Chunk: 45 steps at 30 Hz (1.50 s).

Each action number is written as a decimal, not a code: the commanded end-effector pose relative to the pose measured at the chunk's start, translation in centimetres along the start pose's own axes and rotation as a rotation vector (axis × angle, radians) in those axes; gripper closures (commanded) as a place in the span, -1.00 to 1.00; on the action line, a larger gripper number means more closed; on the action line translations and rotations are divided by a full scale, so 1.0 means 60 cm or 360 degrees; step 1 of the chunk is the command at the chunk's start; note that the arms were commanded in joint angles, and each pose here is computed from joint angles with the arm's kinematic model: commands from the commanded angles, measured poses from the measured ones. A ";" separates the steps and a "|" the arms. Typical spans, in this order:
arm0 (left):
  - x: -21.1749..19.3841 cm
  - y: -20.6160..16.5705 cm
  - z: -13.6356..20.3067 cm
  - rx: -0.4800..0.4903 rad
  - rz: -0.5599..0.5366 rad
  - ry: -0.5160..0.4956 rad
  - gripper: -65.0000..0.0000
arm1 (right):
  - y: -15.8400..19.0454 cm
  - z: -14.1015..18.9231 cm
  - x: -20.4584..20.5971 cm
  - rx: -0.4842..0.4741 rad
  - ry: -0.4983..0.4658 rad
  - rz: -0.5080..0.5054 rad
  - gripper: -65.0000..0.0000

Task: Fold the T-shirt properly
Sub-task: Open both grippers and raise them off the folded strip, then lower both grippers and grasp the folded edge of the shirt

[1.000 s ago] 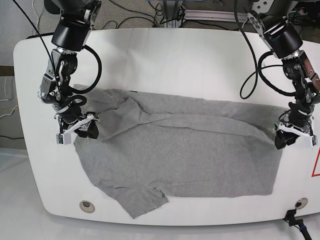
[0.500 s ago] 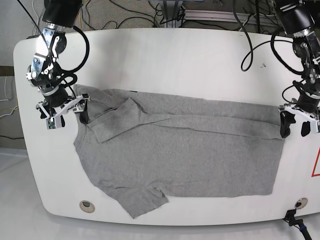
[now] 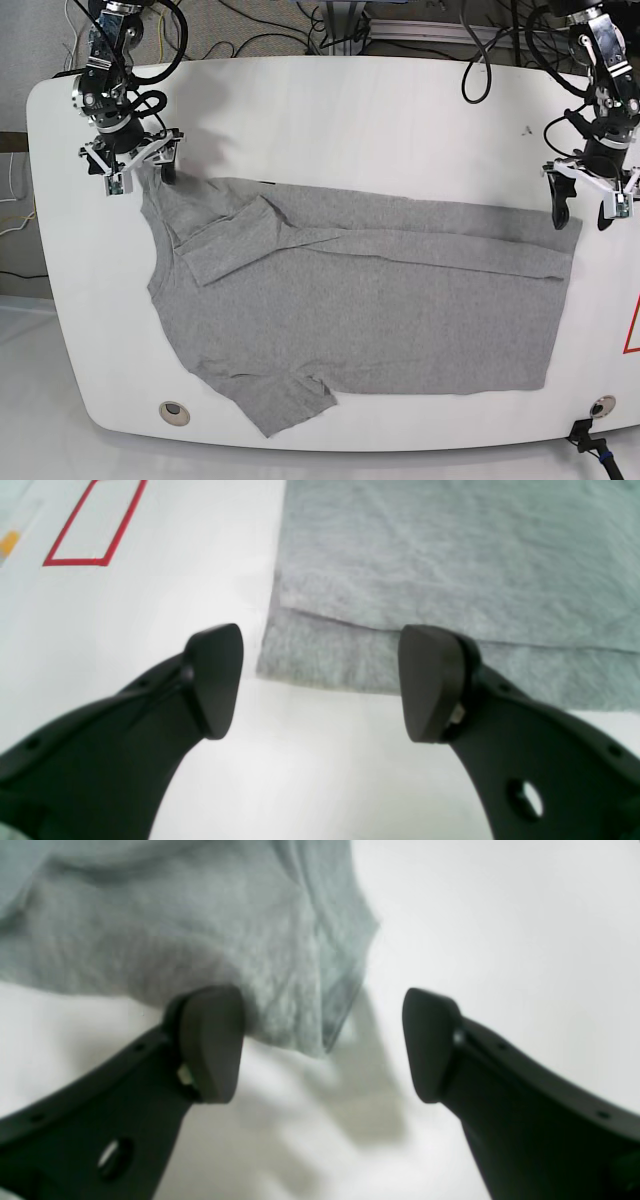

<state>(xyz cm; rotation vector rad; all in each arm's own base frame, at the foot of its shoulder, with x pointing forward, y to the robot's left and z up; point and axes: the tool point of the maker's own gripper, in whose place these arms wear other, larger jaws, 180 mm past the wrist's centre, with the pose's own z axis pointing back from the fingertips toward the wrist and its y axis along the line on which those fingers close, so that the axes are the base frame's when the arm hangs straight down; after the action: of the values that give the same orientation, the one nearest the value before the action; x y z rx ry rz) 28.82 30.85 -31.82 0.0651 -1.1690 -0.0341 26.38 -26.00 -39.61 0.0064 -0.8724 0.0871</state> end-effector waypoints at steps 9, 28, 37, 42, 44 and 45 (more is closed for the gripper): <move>0.029 0.002 0.000 -0.0007 -0.0004 -0.0098 -0.40 | -0.019 -0.040 -0.013 -0.0013 -0.0044 -0.0087 -0.43; 0.003 0.074 -0.035 0.0139 0.0163 -0.0048 -0.40 | -0.002 -0.050 -0.020 0.0079 -0.0029 -0.0093 1.00; -0.023 0.093 -0.080 0.0161 0.0324 0.0003 -0.40 | 0.000 -0.050 -0.021 0.0083 -0.0026 -0.0091 1.00; -0.026 0.096 -0.090 0.0162 0.0352 0.0014 -0.40 | 0.000 -0.050 -0.021 0.0083 -0.0026 -0.0091 1.00; -0.046 0.096 -0.092 0.0165 0.0383 0.0056 -0.40 | 0.000 -0.050 -0.021 0.0083 -0.0026 -0.0091 1.00; -0.050 0.097 -0.095 0.0165 0.0395 0.0064 -0.40 | 0.000 -0.050 -0.021 0.0083 -0.0026 -0.0091 1.00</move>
<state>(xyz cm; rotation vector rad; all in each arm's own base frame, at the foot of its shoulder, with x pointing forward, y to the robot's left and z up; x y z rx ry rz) 32.05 36.07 -37.92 -0.0006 -1.0817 0.2482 27.75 -25.42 -42.84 0.0972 -0.8893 0.0393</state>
